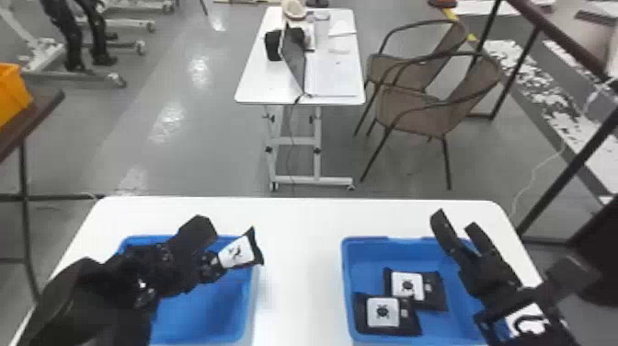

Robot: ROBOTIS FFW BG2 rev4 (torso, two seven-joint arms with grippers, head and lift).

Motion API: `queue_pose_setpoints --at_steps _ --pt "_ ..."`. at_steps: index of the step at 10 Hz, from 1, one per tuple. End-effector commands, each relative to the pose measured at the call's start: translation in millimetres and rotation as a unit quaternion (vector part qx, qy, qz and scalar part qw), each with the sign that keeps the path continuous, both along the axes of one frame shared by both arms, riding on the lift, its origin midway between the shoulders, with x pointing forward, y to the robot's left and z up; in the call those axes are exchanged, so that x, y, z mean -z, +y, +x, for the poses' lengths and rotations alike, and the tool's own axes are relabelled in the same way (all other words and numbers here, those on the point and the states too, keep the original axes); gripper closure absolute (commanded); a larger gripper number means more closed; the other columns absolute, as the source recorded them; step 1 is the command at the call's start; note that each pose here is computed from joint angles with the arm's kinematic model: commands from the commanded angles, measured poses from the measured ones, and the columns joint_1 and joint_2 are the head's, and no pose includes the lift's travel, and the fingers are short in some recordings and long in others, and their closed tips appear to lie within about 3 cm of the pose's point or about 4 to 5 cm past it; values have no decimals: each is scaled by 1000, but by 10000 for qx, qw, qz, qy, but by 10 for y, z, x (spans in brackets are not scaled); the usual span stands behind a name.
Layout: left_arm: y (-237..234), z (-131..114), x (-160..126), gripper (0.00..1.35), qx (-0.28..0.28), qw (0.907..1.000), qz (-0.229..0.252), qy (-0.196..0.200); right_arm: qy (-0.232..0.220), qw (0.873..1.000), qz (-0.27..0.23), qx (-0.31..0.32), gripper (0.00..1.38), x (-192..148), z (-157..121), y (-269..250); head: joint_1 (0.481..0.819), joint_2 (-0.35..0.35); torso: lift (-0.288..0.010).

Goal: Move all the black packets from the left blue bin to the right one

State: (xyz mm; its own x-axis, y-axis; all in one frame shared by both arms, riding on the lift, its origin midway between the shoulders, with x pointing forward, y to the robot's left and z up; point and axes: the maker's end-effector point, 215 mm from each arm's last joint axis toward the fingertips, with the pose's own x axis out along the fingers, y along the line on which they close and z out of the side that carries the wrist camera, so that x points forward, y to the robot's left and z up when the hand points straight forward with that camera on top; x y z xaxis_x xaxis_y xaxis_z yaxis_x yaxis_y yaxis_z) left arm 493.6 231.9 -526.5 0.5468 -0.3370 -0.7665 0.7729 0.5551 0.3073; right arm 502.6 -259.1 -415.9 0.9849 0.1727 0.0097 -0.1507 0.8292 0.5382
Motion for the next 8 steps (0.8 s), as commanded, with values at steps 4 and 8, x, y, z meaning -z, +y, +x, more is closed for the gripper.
queue_pose_setpoints --at_steps 4,8 --pt "-824 377 -921 1003 103 9794 -1725 -1049 -386 9978 116 -526 122 -246 158 512 695 -63 0" --pt "-1756 578 -1141 1003 693 9573 -2665 -885 -817 9912 172 -1030 122 -531 285 1064 695 -78 0"
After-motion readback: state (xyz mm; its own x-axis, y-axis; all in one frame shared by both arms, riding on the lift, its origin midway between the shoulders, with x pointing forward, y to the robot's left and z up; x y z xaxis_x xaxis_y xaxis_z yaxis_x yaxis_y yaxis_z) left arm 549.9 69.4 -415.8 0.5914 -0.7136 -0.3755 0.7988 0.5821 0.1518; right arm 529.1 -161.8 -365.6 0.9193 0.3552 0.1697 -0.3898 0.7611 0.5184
